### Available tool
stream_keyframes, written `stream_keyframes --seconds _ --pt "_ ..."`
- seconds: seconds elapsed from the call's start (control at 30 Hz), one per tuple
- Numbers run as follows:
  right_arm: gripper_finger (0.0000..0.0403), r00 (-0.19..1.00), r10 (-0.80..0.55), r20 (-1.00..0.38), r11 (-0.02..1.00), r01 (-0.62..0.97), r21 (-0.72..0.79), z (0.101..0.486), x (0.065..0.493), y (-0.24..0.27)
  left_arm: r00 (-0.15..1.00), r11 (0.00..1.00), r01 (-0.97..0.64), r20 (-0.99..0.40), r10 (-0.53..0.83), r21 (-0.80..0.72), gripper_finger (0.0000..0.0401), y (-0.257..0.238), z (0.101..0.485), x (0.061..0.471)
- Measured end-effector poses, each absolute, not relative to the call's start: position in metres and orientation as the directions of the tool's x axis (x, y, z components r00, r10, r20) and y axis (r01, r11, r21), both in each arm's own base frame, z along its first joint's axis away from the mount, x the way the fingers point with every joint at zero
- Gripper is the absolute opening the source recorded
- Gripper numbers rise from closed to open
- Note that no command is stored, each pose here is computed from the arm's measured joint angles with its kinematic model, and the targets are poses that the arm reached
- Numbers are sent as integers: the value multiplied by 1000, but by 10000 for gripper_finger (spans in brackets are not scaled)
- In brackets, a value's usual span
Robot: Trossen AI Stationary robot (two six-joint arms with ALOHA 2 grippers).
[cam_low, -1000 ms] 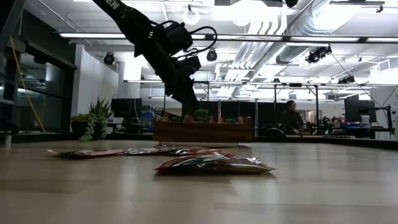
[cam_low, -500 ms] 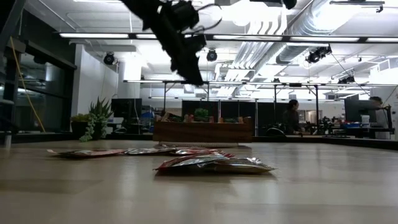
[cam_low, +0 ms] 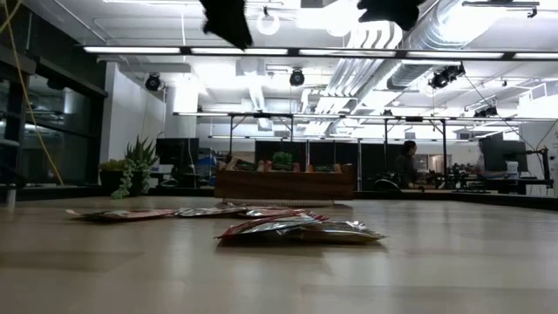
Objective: Pick & Place Tea
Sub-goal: Put the red tea bag in the middle section of the wooden organizer
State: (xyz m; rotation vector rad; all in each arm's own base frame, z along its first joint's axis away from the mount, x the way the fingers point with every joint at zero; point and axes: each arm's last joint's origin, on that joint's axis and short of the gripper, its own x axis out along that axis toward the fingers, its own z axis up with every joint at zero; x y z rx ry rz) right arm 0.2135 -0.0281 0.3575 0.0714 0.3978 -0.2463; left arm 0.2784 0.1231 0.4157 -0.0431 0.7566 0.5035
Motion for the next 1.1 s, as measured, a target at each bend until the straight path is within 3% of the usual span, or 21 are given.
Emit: stream_keyframes --seconds 0.2,0.47,0.7,0.97,1.1 --pt "172 849 -78 -522 996 91 0 334 214 -20 653 872 -484 -632 418 76 163 83 446 235" --pt "170 828 42 -560 999 -43 11 307 217 14 681 931 -363 -694 233 -43 163 17 440 232" --pt "171 847 62 -527 996 -17 89 298 212 57 666 965 -236 -742 78 -111 163 -46 383 252" --pt "171 876 22 -482 981 74 179 299 201 93 829 941 -64 -543 -135 -332 162 -107 296 282" --pt "171 878 0 -479 978 100 183 295 201 104 810 937 -85 -571 -133 -339 134 -116 260 292"
